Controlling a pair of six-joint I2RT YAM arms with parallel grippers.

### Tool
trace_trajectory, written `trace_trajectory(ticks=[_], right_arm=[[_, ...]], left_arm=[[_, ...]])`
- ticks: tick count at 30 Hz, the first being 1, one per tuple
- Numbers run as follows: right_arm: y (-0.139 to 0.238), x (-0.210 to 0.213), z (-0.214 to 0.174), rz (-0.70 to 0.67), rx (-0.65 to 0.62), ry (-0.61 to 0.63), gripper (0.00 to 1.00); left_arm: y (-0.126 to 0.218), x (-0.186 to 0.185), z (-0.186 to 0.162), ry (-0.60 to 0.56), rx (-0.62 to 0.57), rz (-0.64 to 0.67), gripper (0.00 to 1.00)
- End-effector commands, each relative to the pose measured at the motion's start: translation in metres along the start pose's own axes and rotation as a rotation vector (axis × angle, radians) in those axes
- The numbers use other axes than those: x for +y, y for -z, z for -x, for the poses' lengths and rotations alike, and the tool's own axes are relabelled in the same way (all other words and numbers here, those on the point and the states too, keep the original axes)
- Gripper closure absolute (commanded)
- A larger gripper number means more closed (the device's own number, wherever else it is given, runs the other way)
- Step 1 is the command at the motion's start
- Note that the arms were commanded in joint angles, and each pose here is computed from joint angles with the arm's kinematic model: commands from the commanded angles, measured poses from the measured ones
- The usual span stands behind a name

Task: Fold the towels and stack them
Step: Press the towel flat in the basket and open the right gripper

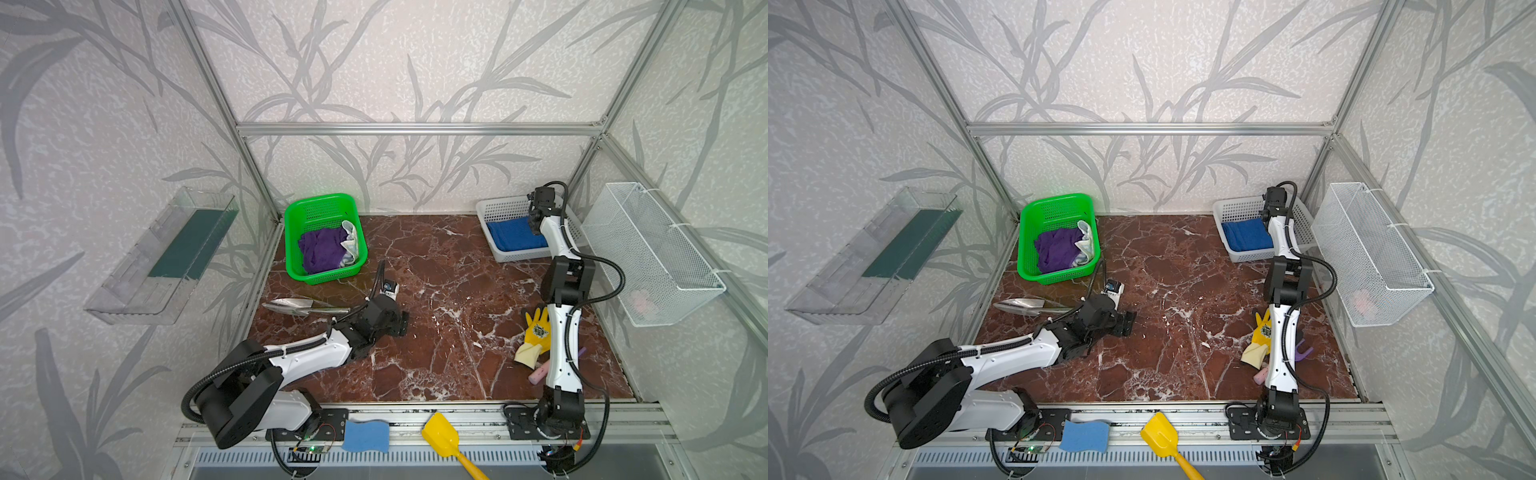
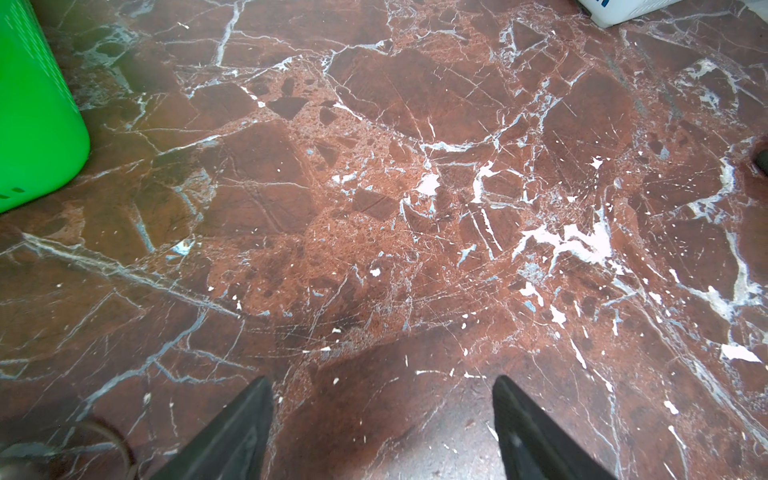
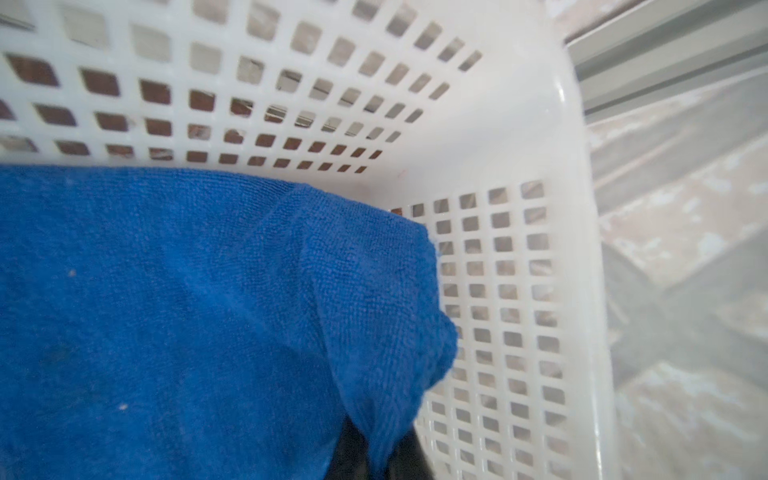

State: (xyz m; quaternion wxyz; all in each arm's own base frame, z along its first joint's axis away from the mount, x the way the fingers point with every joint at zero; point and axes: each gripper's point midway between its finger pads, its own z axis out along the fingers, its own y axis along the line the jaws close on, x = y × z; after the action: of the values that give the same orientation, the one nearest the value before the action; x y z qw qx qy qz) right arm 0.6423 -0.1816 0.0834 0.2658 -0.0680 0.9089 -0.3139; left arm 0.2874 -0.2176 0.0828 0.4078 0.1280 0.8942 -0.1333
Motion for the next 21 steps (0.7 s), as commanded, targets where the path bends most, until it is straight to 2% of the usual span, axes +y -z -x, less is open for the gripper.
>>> trace_trajectory(ticks=[1, 5, 9, 15, 20, 21], right_arm=[[0.016, -0.02, 0.014, -0.022, -0.041, -0.05, 0.71], [0.016, -0.028, 0.012, -0.066, -0.035, -0.061, 0.44], [0.019, -0.032, 0.016, -0.091, -0.045, -0.069, 0.3], [0.033, -0.013, 0.03, -0.036, -0.084, -0.061, 0.24], [0.066, 0.012, 0.053, 0.075, -0.159, -0.082, 0.22], [0.074, 0.016, 0.057, 0.102, -0.174, -0.094, 0.18]], left_arm=[[-0.002, -0.004, 0.012, 0.007, -0.029, -0.01, 0.17], [-0.003, -0.006, 0.011, 0.003, -0.023, -0.017, 0.17], [-0.004, -0.006, 0.011, -0.005, -0.019, -0.018, 0.17], [-0.006, -0.011, 0.013, -0.013, -0.01, -0.033, 0.17], [-0.005, -0.012, 0.019, 0.0, -0.033, -0.038, 0.17], [-0.003, -0.012, 0.021, 0.003, -0.043, -0.038, 0.16]])
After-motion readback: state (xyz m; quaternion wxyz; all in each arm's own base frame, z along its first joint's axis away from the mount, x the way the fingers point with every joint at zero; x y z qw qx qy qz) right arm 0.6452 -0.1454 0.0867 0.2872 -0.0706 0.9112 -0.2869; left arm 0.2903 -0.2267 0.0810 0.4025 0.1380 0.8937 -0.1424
